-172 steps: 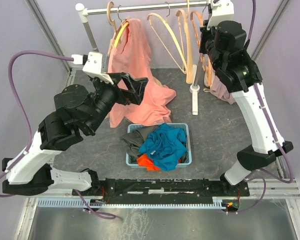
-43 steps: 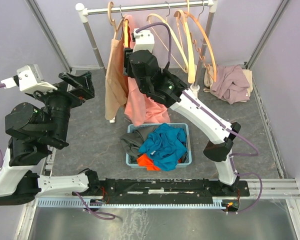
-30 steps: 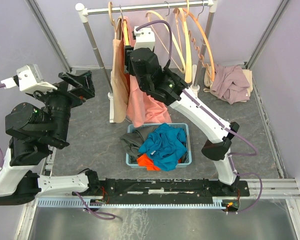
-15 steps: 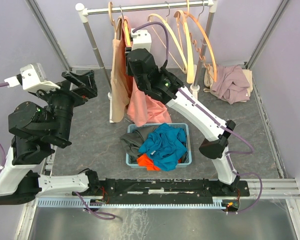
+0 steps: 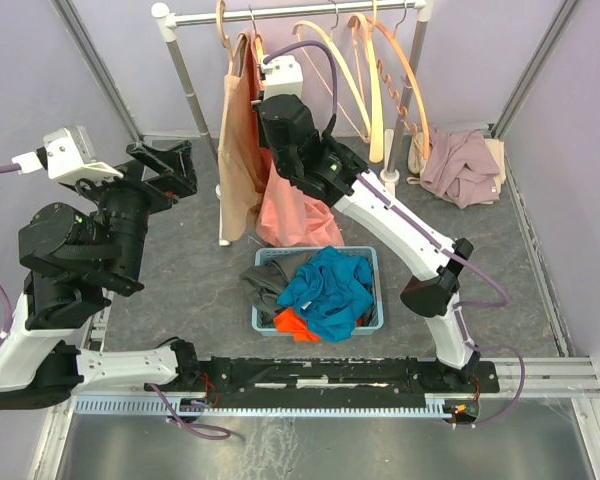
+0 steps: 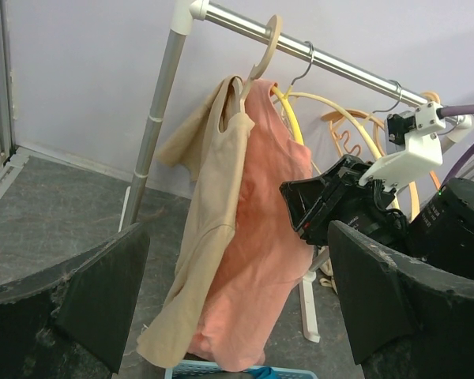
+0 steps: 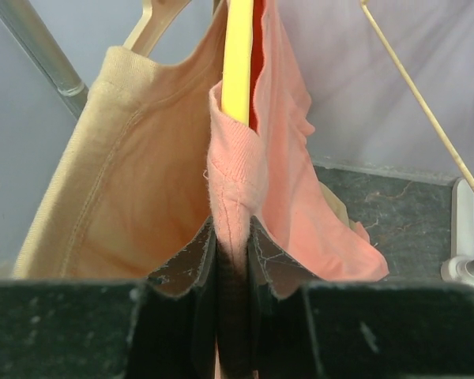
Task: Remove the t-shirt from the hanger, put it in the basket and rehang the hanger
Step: Pick up the hanger from the clothesline.
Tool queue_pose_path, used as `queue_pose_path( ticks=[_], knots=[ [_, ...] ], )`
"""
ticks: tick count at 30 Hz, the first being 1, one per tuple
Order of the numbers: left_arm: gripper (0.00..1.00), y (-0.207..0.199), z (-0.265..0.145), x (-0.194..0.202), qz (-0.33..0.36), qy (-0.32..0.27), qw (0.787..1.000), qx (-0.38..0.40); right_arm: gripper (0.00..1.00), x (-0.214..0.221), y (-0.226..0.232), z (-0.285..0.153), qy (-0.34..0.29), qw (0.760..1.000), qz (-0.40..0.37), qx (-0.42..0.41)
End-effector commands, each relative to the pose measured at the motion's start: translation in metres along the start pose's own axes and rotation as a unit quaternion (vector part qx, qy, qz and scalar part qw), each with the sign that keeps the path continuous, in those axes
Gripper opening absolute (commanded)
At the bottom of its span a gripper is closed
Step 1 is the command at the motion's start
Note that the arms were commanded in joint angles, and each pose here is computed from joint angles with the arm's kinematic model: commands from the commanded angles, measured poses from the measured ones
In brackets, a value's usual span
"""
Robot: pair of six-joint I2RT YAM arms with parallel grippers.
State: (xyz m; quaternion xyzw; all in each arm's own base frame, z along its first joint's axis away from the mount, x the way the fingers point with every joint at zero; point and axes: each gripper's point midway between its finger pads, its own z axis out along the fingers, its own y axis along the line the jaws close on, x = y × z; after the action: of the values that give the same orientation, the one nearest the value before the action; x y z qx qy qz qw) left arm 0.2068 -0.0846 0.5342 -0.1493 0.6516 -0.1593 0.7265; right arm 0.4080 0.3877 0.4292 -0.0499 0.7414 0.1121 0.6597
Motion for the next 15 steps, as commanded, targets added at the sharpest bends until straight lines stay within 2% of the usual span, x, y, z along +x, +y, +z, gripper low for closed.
queue_pose_path(
  ticks=[1,4,15],
  knots=[
    [0.99,-0.004,0.001,-0.006,-0.006,-0.009,1.0,0.002,0.07,-0.055,-0.008,-0.014,-0.067,0.997,0.027,-0.014],
    [0.99,-0.004,0.001,-0.006,-0.005,-0.01,1.0,0.002,0.01,-0.067,-0.005,-0.015,-0.089,0.995,0.03,-0.024],
    [0.99,-0.009,0.003,-0.006,0.0,-0.009,1.0,0.004,0.01,-0.118,-0.011,-0.037,-0.162,0.984,0.061,-0.043]
  ],
)
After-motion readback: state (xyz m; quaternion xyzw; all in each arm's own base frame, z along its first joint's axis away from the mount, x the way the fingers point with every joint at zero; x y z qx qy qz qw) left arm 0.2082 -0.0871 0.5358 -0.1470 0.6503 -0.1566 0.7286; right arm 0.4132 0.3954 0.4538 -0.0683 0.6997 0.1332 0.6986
